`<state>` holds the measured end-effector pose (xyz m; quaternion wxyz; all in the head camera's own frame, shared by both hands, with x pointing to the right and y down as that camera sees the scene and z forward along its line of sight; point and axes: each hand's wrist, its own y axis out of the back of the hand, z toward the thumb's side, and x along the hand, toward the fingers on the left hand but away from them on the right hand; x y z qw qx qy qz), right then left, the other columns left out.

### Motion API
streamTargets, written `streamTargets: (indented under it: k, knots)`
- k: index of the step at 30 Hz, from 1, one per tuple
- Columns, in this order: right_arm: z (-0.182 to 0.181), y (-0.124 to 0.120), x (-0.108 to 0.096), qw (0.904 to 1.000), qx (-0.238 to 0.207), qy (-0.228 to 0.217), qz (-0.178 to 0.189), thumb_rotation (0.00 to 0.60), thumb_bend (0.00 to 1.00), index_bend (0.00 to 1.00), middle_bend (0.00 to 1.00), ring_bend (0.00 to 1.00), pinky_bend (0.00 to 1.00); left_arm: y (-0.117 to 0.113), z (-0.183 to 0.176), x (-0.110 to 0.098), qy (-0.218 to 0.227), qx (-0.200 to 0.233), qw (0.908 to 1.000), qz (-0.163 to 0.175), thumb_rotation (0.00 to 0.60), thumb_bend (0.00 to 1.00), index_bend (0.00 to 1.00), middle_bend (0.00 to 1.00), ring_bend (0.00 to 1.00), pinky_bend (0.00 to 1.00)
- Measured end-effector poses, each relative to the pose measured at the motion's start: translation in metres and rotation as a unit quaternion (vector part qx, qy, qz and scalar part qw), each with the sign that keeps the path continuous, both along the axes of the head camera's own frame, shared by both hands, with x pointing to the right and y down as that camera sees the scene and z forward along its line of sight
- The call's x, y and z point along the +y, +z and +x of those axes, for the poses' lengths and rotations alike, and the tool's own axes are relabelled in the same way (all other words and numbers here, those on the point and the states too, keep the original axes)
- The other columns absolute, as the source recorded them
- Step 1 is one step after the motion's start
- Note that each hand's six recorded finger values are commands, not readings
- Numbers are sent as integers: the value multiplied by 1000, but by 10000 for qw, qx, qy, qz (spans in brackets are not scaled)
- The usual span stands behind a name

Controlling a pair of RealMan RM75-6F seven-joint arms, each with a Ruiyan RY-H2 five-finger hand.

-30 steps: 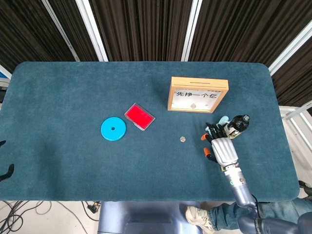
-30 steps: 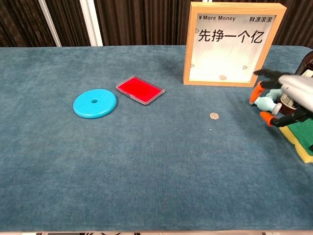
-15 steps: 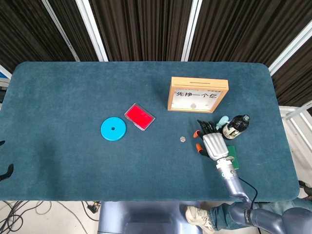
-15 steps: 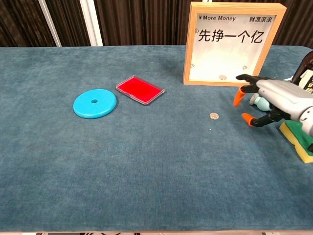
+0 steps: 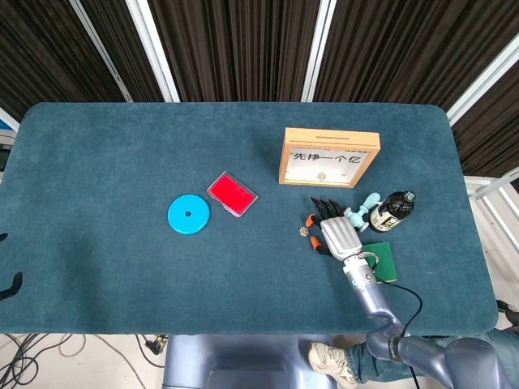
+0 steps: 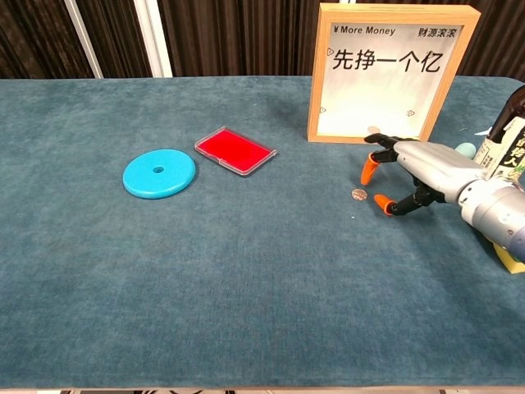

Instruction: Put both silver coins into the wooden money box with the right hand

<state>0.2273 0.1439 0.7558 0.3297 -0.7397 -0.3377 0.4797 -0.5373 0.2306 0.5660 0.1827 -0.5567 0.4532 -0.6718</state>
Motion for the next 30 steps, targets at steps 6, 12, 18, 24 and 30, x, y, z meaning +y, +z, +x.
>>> streamTargets:
  k: [6, 12, 18, 24, 30]
  knots:
    - [-4, 2, 3, 10000, -43, -51, -19, 600, 513, 446, 22, 0, 0, 0, 0, 0, -10, 0, 10000, -20, 600, 397, 105, 0, 0, 0]
    - [-5, 4, 5, 10000, -42, -46, -59, 600, 513, 446, 22, 0, 0, 0, -1, 0, -22, -4, 10000, -21, 600, 397, 105, 0, 0, 0]
    - [-5, 5, 3, 10000, -25, -41, -68, 600, 513, 446, 22, 0, 0, 0, 0, 0, -23, -4, 10000, -22, 600, 397, 104, 0, 0, 0]
    - [-6, 4, 2, 10000, -42, -52, -41, 600, 513, 446, 22, 0, 0, 0, 0, 0, -20, -8, 10000, -34, 600, 397, 104, 0, 0, 0]
    - [-8, 4, 1, 9999, -68, -75, -58, 600, 513, 446, 22, 0, 0, 0, 0, 0, -23, -9, 10000, -37, 600, 398, 105, 0, 0, 0]
